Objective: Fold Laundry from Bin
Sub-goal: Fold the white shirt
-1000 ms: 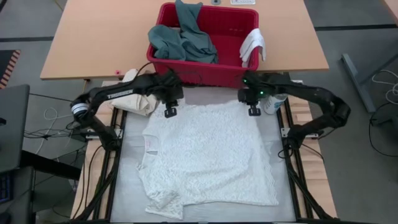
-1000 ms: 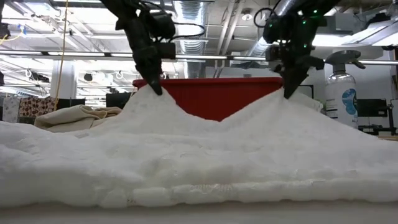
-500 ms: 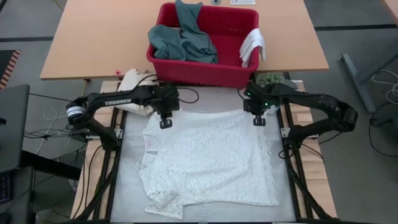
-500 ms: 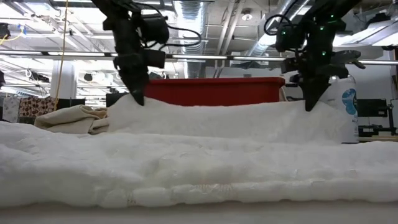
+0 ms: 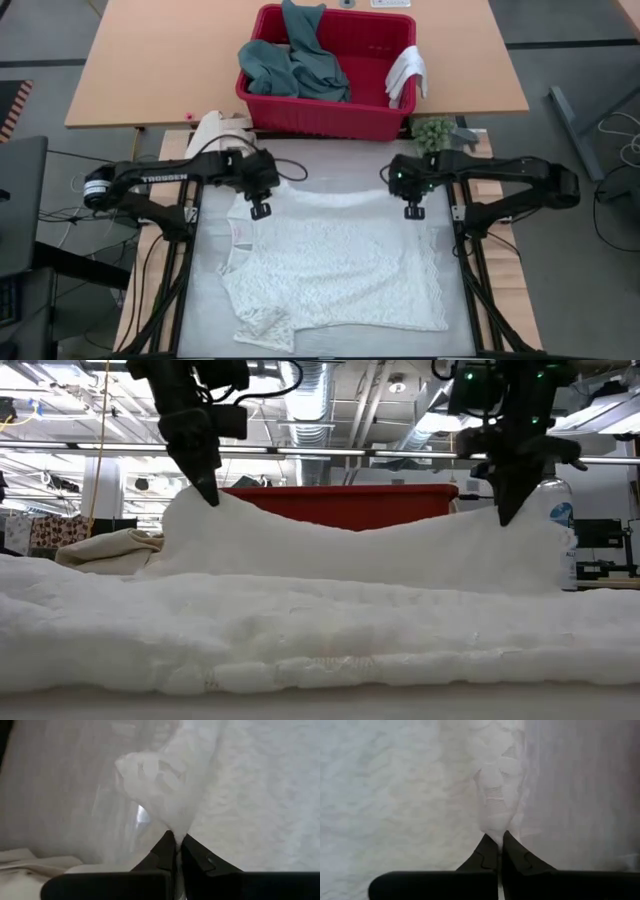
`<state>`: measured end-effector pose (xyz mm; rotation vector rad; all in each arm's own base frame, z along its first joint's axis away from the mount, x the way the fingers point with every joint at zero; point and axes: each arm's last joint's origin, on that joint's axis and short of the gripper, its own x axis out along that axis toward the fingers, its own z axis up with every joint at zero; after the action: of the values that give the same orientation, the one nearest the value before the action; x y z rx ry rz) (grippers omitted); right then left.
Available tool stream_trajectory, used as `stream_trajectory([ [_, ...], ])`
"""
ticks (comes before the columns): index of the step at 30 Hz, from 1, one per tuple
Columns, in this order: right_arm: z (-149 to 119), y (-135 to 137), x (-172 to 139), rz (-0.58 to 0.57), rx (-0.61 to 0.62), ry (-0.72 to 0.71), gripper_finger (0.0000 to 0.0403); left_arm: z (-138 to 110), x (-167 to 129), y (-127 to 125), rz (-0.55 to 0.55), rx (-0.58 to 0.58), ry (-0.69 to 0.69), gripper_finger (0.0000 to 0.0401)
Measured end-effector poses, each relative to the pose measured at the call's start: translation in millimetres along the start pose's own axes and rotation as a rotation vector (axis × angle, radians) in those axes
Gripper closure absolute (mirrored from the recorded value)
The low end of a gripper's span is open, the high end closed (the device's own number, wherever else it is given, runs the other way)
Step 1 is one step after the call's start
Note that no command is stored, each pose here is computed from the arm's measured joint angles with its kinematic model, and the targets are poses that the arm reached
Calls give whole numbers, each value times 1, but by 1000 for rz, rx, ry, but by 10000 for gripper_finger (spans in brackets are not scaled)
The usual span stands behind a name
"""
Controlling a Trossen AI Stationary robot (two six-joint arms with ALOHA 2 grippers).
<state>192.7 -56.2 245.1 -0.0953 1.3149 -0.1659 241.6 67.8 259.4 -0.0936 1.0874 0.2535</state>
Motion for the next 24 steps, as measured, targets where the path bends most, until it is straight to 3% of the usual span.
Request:
stream_trajectory([
  [17,-3,52,-7,1,-4,59,381,-7,-6,-53,-15,-17,18,401],
  [24,-13,74,8,10,19,70,381,-10,-8,-70,-43,-17,19,401],
])
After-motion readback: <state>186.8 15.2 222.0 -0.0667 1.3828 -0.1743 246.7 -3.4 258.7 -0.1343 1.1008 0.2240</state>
